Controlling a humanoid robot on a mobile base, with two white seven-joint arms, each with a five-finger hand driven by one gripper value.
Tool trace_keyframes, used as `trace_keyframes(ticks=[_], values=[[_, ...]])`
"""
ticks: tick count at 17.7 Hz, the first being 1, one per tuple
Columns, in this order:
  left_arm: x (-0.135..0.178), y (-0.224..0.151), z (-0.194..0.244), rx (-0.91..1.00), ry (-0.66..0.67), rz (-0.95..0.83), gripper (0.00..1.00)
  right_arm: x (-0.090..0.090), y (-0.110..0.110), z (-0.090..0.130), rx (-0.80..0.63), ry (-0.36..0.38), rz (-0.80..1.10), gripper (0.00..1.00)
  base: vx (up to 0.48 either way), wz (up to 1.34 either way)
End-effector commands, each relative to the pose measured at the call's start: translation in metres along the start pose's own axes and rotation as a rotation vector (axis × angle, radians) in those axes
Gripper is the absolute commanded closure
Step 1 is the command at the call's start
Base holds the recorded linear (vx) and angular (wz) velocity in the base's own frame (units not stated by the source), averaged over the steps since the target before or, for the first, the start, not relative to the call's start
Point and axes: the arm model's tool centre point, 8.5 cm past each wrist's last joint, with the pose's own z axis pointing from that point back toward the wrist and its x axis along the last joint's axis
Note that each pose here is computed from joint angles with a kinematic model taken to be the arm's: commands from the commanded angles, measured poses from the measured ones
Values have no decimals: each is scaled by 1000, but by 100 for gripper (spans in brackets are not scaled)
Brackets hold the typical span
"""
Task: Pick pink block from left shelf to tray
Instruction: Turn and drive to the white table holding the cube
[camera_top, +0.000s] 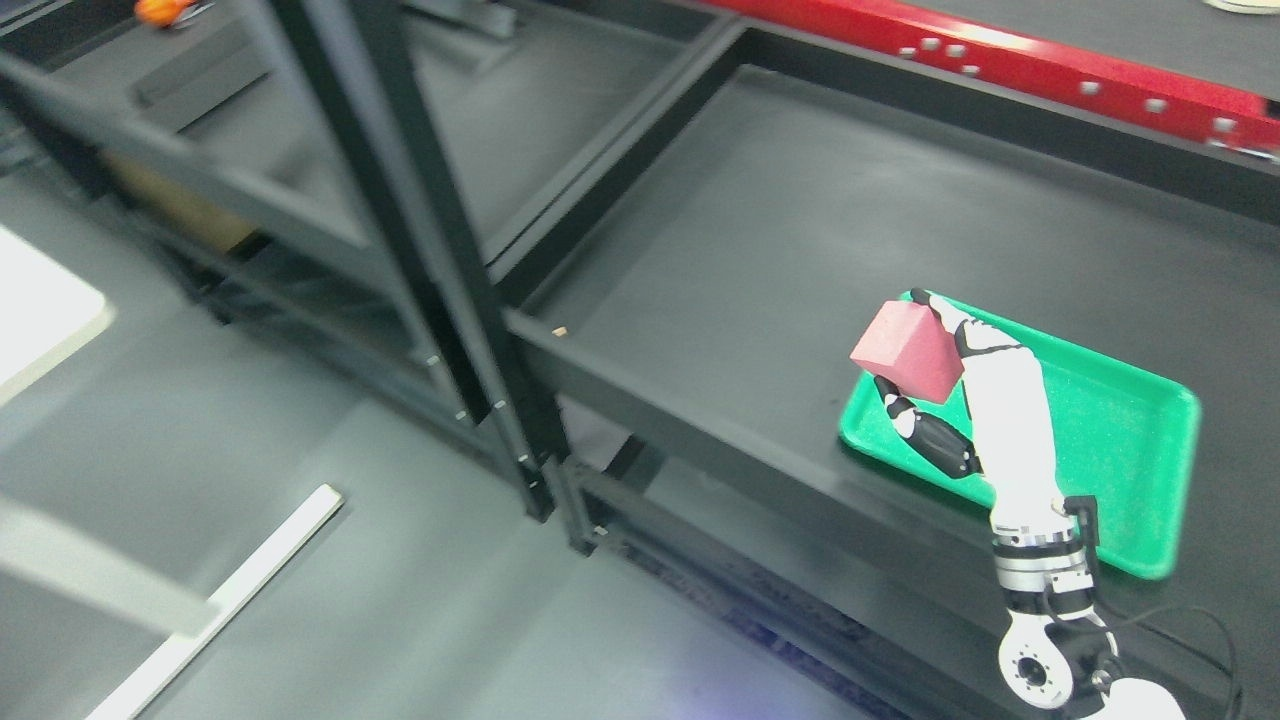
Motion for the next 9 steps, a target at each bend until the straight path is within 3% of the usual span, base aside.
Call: trace_keyframes(ticks=[1,9], values=[[25,9,-1,14,-47,9,0,7,-1,0,-13,-4,-16,97,-215,759],[26,9,-1,14,-48,9,0,10,2,-2,-24,2,-33,97,-207,807]])
